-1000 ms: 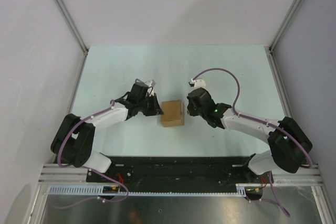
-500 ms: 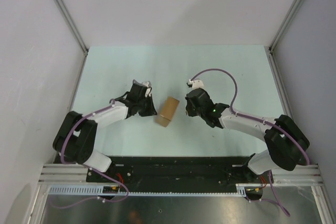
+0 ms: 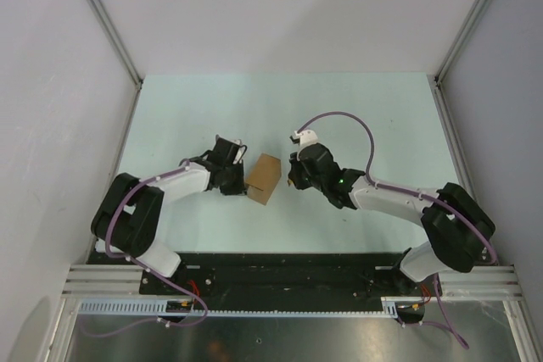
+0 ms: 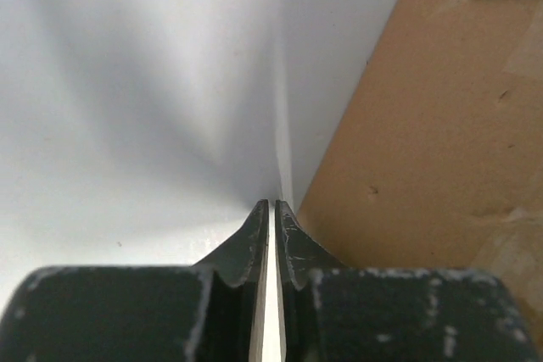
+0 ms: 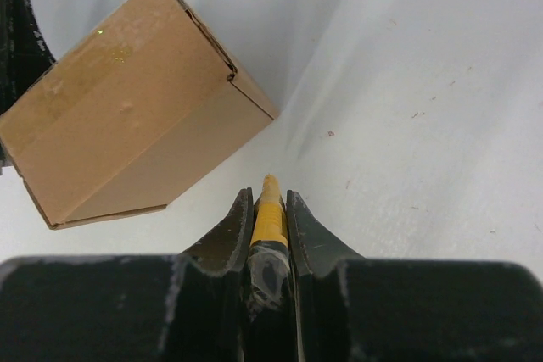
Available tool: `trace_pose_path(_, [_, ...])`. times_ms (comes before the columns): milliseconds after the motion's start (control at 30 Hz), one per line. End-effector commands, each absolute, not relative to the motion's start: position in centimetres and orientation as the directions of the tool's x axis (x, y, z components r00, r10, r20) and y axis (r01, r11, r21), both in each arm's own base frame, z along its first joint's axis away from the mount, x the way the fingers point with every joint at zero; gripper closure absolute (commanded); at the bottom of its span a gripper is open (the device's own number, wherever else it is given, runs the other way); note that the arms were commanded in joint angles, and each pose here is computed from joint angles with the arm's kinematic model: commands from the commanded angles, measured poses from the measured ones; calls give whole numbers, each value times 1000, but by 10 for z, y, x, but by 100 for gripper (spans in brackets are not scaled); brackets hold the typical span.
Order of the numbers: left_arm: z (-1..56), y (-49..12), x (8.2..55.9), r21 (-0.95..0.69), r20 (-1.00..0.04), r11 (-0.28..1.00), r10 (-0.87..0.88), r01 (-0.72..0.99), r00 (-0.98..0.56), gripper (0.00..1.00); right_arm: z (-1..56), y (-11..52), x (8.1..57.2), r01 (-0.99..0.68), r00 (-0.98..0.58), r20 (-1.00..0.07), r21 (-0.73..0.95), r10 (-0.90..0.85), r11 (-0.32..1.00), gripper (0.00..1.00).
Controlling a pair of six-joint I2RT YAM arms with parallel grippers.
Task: Unpack the express box
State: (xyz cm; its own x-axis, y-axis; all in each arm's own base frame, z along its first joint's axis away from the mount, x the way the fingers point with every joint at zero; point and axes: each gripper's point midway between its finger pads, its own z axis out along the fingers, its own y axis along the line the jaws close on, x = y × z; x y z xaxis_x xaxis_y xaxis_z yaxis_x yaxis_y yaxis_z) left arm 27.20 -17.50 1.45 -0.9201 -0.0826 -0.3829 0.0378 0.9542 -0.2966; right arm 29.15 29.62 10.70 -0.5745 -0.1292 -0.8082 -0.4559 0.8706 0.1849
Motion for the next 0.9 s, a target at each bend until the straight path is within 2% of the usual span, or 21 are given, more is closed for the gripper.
trace_pose_path(0, [35,-163,281,-254,-433,966,-75,42,-898,89,128,310,305,-478,-521,-847,186,-107,858,100])
trace_pose_path(100, [53,-162,284,-276,-470,960,-95,43,-878,84,130,309,305,-476,-520,-847,184,-106,860,100])
trace_pose_path(133, [64,-162,286,-290,-494,956,-103,52,-864,74,130,309,306,-474,-521,-847,183,-106,861,100])
trace_pose_path(233, [74,-164,286,-313,-512,948,-126,49,-850,53,127,307,304,-471,-528,-842,179,-113,864,100])
trace_pose_path(267, [74,-164,286,-314,-511,948,-131,43,-849,50,127,307,304,-471,-528,-842,177,-115,864,100])
trace_pose_path(367, [63,-163,287,-318,-474,948,-162,-3,-866,48,130,306,303,-469,-525,-844,177,-113,865,100])
trace_pose_path(567, [51,-185,284,-435,-352,898,-232,-61,-907,55,138,301,302,-459,-520,-849,179,-100,870,100])
trace_pose_path(867, [38,-213,253,-573,-228,819,-124,30,-966,58,147,304,304,-464,-499,-863,187,-80,866,100])
